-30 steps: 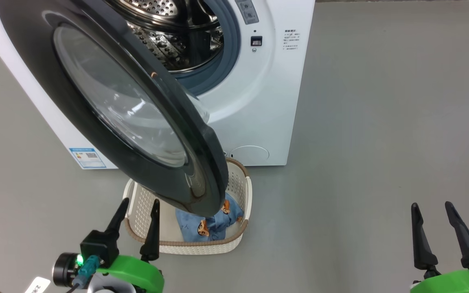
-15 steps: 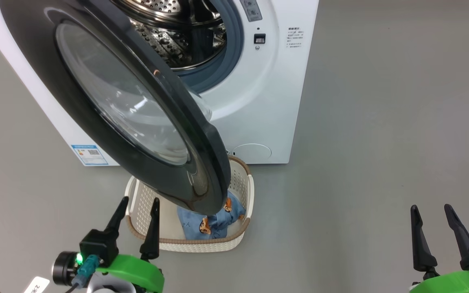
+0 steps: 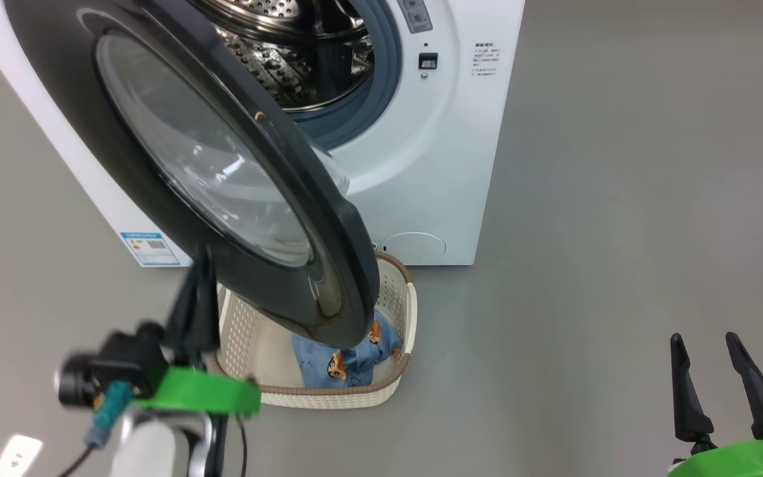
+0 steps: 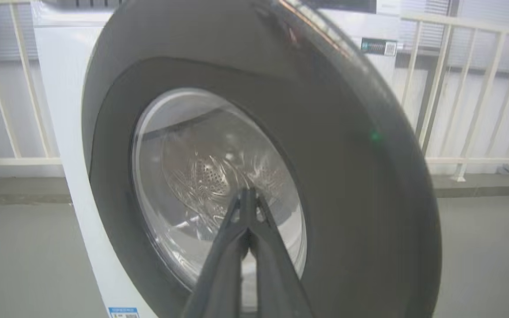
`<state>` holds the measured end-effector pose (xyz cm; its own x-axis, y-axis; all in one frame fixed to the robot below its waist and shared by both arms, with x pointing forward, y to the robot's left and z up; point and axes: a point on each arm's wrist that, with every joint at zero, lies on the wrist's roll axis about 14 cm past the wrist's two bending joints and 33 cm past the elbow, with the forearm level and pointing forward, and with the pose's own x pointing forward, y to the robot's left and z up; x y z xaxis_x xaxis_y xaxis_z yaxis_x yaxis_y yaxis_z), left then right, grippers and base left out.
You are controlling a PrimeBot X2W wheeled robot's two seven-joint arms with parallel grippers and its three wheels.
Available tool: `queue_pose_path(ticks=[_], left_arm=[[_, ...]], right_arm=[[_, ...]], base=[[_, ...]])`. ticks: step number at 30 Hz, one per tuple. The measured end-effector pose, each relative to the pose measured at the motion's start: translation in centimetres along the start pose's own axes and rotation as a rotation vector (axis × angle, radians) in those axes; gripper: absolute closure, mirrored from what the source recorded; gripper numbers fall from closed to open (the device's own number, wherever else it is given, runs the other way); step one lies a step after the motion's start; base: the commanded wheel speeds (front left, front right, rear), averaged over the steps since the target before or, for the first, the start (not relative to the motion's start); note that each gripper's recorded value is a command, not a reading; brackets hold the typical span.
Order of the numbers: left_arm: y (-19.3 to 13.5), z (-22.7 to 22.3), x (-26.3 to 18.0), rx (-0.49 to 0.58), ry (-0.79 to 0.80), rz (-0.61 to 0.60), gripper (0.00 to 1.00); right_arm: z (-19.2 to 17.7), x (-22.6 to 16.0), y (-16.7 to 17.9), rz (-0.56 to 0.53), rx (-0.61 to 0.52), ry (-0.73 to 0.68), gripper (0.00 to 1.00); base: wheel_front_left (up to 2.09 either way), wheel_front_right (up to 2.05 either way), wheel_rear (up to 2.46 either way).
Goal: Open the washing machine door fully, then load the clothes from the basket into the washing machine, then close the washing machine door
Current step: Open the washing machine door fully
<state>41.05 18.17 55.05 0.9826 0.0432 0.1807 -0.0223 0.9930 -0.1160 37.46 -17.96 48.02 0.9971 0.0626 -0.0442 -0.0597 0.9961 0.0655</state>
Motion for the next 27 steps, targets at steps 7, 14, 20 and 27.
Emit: queue_pose_path(ticks=[7, 14, 20, 27], left_arm=[[-4.8, 10.8, 1.2, -0.048, -0.333, -0.126, 1.0], [-11.3, 13.0, -0.3, -0.171, -0.382, -0.327, 1.0], [-15.1, 11.3, -0.1, -0.231, -0.285, -0.435, 1.0], [-16.4, 7.2, 1.5, -0.243, -0.135, -0.428, 1.0]], right_arm=[[-0.2, 0.1, 0.0, 0.002, -0.02, 0.013, 0.0], [-0.3, -0.2, -0.5, -0.012, -0.044, 0.023, 0.0], [-0.6, -0.6, -1.0, -0.028, -0.051, 0.042, 0.0], [-0.8, -1.1, -1.7, -0.047, -0.06, 0.051, 0.0]], base=[[0.0, 0.0, 0.0], [0.0, 0.0, 0.0], [0.0, 0.0, 0.0], [0.0, 0.0, 0.0]])
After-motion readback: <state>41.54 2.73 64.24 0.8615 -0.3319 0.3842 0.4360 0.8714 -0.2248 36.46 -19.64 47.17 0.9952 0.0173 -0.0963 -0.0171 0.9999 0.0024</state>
